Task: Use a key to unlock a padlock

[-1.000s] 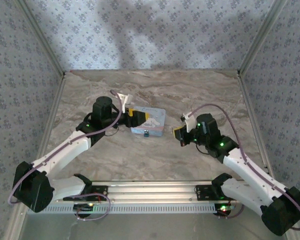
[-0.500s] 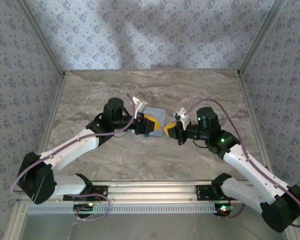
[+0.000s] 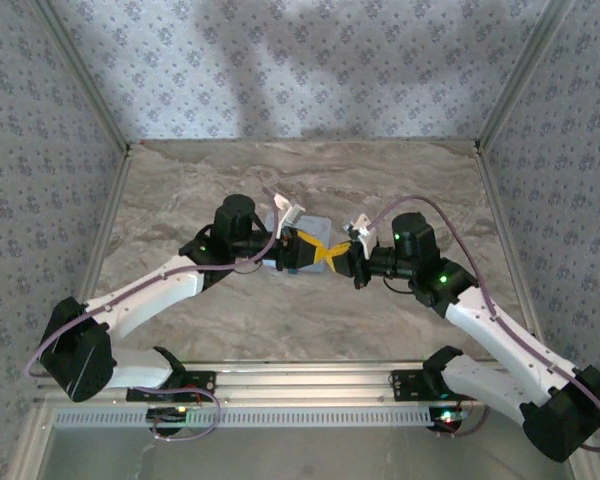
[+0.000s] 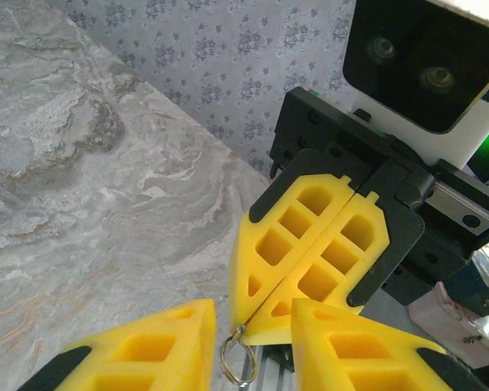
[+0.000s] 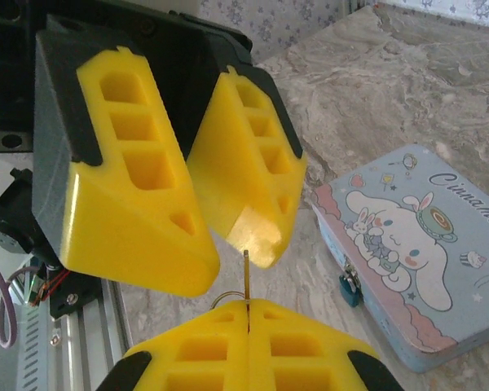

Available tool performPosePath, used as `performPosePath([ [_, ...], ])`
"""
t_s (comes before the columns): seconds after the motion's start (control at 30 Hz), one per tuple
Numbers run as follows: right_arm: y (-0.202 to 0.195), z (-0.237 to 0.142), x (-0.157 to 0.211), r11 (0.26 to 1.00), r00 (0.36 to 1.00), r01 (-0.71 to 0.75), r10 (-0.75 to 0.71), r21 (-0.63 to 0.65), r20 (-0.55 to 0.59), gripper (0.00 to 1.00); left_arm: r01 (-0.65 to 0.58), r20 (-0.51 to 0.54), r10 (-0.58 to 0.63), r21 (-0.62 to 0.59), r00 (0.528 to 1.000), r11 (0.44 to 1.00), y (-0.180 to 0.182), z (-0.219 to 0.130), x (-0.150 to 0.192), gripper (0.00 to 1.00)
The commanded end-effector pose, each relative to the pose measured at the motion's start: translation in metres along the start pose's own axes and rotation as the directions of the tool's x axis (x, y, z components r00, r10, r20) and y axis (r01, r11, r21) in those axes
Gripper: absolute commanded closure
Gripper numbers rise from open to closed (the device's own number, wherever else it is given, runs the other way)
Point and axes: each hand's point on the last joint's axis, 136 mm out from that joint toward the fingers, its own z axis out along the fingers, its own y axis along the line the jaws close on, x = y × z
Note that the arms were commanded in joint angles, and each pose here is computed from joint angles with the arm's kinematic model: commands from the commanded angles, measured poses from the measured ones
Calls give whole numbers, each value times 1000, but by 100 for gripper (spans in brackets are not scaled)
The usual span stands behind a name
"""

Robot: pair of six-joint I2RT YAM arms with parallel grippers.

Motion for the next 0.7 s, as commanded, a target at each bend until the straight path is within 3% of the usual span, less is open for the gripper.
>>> performPosePath([
  [0.0, 7, -2, -21, 1000, 999, 17, -16, -21, 52, 100, -63, 19, 62, 51, 998, 997, -16, 1, -14, 74],
  [0.17, 7, -1, -22, 999, 998, 10, -8, -30, 59, 100, -66, 17, 65, 55, 998, 996, -17, 2, -14, 82],
  [0.3, 8, -1, -21, 999, 999, 4, -2, -38, 52, 99, -68, 21, 67, 51, 998, 996, -18, 1, -15, 96],
  [0.33, 7, -2, -20, 999, 999, -1, 3, -38, 50, 97, -70, 25, 69, 45, 997, 997, -17, 1, -16, 100],
  [0.53, -1, -15, -20, 998, 994, -61, 64, -27, 92, 73, -80, 45, 80, 4, 996, 997, -15, -3, -19, 100],
  [0.67, 2, -15, -21, 995, 990, -82, 88, -54, 114, 62, -80, 48, 80, 2, 996, 997, -14, -3, -20, 100],
])
